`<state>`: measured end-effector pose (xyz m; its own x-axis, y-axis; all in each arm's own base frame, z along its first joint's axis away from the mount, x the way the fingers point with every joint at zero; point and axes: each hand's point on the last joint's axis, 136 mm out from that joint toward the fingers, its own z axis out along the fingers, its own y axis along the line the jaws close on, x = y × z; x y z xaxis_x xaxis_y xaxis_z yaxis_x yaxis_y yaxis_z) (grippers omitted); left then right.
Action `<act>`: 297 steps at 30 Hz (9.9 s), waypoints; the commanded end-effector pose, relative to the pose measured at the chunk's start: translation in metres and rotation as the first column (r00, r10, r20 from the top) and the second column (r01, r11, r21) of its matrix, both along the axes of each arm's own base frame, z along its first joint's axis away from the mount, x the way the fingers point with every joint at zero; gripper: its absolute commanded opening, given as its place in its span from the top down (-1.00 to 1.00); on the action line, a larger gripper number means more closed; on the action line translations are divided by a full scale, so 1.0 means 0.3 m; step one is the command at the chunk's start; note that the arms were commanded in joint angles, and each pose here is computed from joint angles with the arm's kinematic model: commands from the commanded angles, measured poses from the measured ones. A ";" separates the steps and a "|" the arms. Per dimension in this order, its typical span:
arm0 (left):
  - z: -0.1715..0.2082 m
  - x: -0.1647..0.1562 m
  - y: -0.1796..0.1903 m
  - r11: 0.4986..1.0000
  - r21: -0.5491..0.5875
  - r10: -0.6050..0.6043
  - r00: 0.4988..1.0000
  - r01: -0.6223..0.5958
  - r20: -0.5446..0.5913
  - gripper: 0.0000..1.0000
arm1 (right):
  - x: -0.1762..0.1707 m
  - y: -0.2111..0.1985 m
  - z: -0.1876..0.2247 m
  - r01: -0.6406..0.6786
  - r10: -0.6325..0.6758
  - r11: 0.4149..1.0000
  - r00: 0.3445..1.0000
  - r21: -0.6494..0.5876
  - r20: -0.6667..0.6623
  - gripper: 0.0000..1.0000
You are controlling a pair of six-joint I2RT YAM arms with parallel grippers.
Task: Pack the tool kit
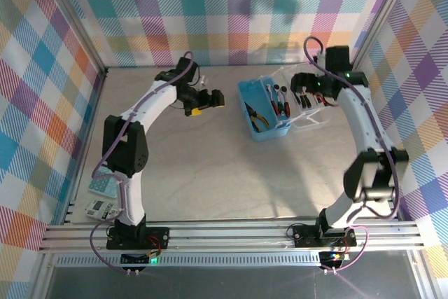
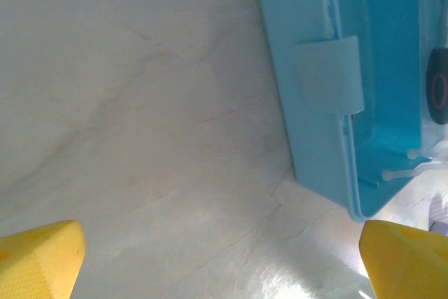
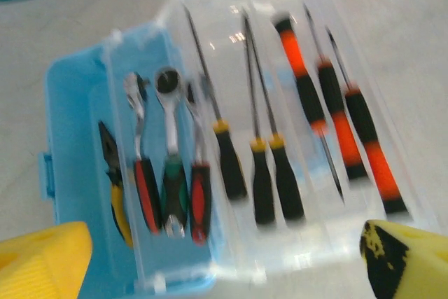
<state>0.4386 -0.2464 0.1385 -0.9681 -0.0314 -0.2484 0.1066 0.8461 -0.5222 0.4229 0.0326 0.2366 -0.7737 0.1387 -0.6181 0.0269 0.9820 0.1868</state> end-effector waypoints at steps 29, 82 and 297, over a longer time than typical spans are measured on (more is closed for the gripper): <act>-0.198 0.074 -0.272 0.998 -0.059 -0.028 1.000 0.028 0.007 -0.99 | -0.122 -0.367 -0.513 0.646 -0.531 0.691 0.758 0.323 -0.379 -0.50; -0.236 0.078 -0.041 0.996 0.033 0.088 0.995 -0.087 -0.040 -0.96 | -0.170 -0.247 -0.571 0.560 -0.461 0.810 0.792 0.175 -0.399 1.00; -0.232 0.157 -0.172 0.985 0.169 -0.030 0.999 0.033 -0.021 0.80 | 0.166 0.561 -0.412 -0.228 0.293 0.943 0.915 0.243 -0.279 -0.89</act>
